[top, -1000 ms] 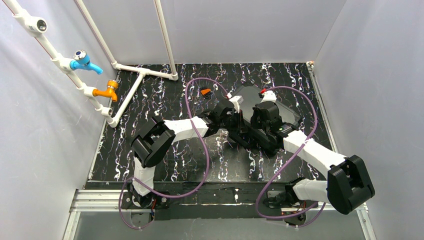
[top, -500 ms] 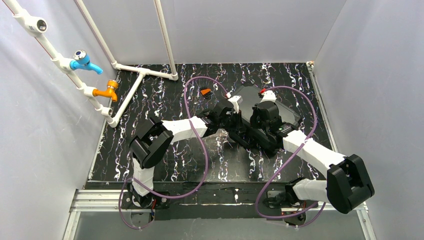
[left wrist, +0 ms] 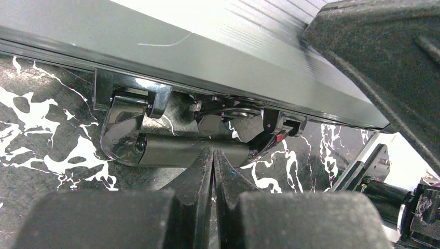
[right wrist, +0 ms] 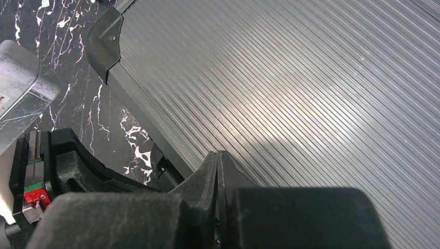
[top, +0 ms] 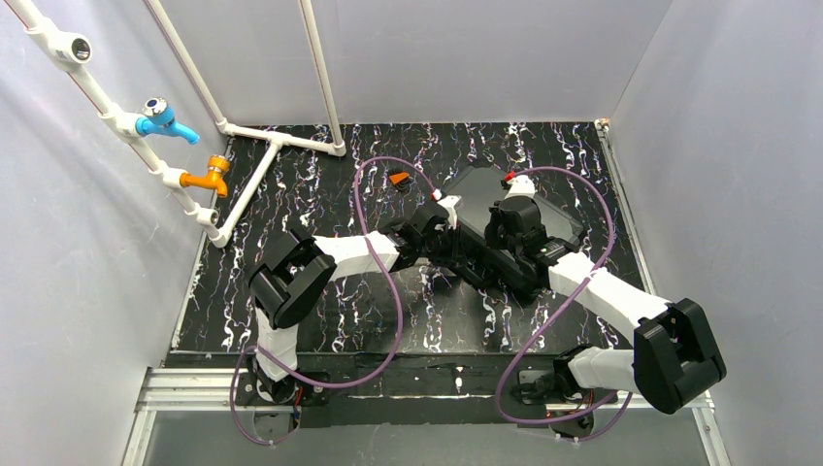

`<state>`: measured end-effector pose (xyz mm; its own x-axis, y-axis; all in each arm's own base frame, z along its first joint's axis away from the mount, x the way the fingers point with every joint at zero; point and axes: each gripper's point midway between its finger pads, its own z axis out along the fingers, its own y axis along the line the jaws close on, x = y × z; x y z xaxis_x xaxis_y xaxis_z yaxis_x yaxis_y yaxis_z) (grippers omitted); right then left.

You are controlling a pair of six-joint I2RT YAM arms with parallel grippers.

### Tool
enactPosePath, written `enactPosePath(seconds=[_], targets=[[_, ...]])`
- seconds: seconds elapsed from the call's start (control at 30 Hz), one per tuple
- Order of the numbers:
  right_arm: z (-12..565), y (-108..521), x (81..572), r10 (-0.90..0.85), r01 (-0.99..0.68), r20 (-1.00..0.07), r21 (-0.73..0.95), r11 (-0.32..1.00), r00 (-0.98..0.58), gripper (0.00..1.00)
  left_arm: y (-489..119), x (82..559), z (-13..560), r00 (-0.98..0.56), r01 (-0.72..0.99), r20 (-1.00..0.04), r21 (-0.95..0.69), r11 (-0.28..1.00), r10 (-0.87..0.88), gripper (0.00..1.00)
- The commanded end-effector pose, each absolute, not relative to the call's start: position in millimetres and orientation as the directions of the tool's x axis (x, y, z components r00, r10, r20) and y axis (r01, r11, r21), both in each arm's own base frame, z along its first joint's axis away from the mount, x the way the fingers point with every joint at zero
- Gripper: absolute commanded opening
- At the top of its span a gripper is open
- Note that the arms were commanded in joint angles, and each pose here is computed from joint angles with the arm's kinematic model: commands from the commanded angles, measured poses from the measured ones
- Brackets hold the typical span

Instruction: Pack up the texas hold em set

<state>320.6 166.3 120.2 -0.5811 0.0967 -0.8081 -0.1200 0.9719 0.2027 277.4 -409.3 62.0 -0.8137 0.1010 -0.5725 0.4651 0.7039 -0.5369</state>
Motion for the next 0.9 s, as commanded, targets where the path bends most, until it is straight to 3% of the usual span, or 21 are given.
enactPosePath(seconds=[0.0,0.87], targets=[[50.0,137.1,271.4,-0.025,-0.094,-0.627,0.077,0.993,-0.778,0.05,-416.0,282.2,83.9,-0.8,0.475,-0.595,-0.551,0.686,0.076,0.02],[47.5,136.3,270.4,-0.028,-0.094,-0.622,0.073,0.993,-0.782,0.05,-419.0,284.5,21.8,-0.861,0.39,-0.5,-0.539,0.747,0.089,0.0]])
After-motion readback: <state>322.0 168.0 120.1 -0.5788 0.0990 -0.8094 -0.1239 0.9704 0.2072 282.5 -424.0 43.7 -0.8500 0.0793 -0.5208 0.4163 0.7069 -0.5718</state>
